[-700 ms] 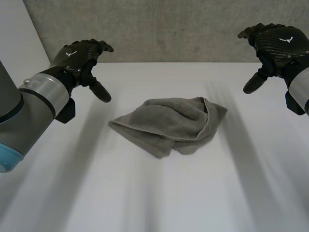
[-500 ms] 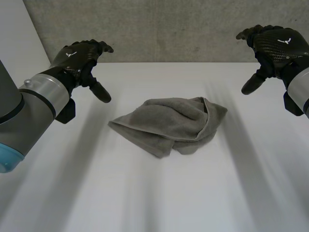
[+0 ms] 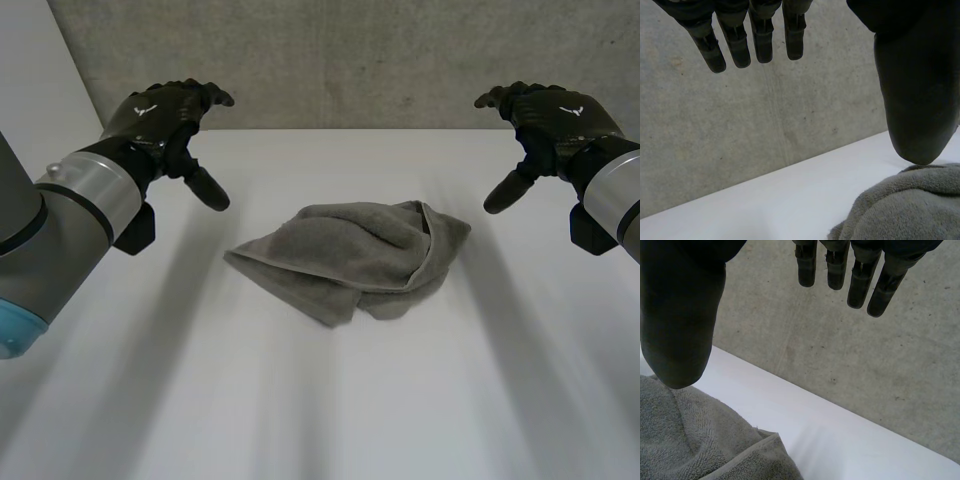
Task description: Fold the towel.
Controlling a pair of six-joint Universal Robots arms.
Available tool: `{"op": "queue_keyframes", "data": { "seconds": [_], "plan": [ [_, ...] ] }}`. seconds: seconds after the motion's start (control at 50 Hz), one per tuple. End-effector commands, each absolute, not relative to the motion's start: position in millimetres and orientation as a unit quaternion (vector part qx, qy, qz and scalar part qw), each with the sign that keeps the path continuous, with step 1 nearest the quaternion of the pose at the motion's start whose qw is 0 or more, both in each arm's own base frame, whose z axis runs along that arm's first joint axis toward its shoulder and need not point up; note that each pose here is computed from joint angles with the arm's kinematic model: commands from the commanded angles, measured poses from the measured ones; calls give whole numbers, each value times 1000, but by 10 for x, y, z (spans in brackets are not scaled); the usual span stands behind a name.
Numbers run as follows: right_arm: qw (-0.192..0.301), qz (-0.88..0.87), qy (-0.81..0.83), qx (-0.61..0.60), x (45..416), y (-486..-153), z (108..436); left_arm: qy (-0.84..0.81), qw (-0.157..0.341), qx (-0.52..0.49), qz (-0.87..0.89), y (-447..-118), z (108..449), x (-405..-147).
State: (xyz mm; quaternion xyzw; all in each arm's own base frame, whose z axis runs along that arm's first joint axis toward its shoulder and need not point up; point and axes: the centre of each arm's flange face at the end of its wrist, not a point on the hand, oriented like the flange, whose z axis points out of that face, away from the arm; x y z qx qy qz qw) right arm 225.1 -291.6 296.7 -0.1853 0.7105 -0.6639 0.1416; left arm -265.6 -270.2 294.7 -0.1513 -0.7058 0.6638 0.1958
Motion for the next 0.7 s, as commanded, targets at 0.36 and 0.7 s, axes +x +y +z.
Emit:
{"op": "queue_keyframes", "data": {
  "seconds": [0.36,0.7],
  "plan": [
    [64,-608,651,-449,2545,-3445,1846,-770,187,-190,579,-2983,1605,-2946],
    [68,-614,639,-458,2745,-3756,1189,-736,121,-272,608,-3324,1111,-3130]
  ]
}}
